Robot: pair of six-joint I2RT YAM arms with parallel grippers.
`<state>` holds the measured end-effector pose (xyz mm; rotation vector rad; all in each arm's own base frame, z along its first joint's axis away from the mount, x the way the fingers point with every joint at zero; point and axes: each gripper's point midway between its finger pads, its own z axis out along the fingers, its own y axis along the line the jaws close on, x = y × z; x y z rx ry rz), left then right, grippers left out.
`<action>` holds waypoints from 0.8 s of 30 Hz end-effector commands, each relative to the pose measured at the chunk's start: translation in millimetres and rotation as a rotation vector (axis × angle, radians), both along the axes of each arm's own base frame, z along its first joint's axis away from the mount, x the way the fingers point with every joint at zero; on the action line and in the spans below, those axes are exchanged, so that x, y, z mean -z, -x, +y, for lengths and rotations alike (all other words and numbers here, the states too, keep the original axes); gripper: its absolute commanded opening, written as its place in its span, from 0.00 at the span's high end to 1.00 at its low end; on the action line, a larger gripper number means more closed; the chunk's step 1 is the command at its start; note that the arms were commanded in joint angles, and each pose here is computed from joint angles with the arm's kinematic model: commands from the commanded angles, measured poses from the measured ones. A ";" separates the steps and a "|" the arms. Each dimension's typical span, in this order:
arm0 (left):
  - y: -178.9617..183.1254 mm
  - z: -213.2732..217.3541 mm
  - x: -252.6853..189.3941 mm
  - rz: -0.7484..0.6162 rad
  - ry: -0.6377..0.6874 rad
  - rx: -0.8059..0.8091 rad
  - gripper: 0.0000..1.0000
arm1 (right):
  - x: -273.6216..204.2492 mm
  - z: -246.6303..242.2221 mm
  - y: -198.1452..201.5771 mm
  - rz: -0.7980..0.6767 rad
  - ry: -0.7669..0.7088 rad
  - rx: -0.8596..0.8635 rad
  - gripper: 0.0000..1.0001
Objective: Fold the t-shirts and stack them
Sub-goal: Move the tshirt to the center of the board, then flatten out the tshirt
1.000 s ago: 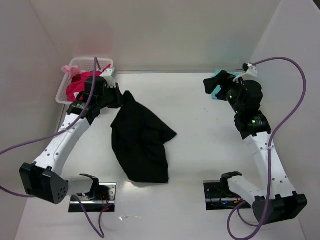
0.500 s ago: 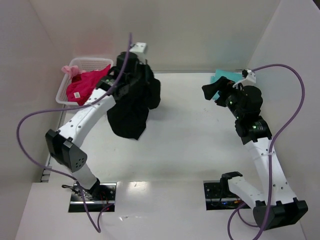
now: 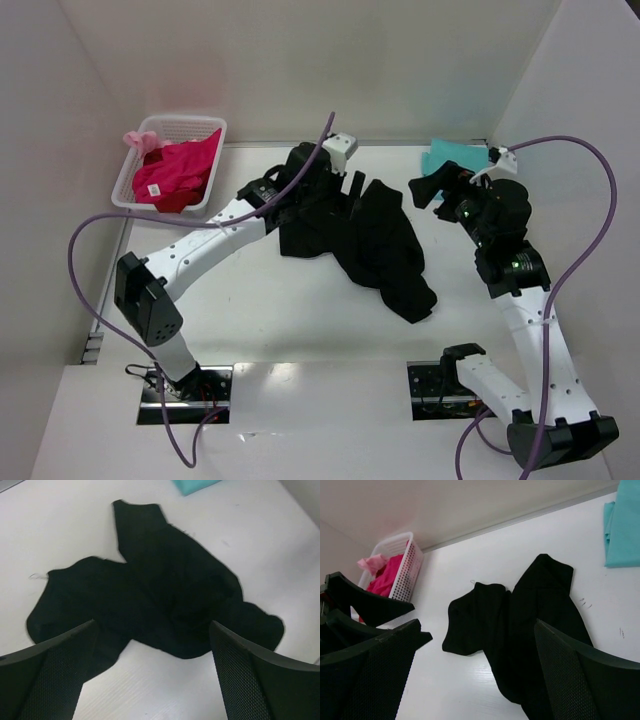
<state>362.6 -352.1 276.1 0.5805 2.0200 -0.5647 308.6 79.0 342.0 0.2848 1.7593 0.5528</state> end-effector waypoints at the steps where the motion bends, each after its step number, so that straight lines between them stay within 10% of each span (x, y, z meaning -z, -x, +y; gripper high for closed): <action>1: -4.5 41.5 -19.5 -0.092 -0.042 -0.151 0.00 | 29.1 3.1 7.0 0.086 0.029 -0.039 0.00; 12: -11.5 131.8 80.0 0.127 -0.149 -0.520 0.00 | 125.7 11.6 1.9 0.350 -0.024 -0.042 0.00; 24: -35.7 152.9 170.3 0.336 0.017 -0.486 0.05 | 141.8 15.3 -24.4 0.385 -0.055 -0.020 0.00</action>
